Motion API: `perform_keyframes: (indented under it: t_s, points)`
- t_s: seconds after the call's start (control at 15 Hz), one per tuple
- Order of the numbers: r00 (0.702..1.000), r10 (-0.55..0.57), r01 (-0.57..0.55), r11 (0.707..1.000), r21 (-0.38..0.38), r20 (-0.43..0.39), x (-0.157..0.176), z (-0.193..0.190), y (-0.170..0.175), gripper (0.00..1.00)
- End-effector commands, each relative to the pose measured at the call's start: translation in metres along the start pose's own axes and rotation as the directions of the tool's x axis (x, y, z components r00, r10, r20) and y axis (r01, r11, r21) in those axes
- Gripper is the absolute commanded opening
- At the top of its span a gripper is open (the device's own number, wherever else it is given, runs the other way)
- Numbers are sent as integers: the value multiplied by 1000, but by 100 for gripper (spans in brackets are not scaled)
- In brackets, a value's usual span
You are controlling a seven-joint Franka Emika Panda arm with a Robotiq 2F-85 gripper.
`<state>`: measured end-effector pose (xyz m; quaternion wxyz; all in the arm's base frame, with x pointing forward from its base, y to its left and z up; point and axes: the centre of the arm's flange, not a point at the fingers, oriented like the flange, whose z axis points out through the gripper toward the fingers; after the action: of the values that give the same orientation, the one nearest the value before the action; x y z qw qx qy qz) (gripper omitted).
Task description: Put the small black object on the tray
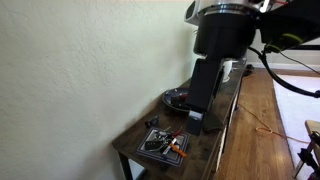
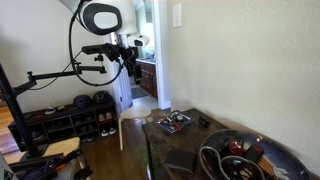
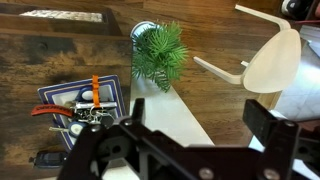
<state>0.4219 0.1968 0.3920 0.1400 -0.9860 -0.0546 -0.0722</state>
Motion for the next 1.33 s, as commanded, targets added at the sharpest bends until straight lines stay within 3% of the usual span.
perform_keyframes:
  t_s: [0.0, 0.53, 0.87, 1.27]
  points:
    - [1000, 9, -9, 1000, -27, 14, 6, 9, 12, 100]
    - [991, -78, 98, 976, -193, 105, 34, 27, 66, 100]
    - [948, -228, 277, 934, -226, 221, 74, 34, 93, 100]
    - [891, -350, 423, 870, -252, 288, 133, 47, 124, 100]
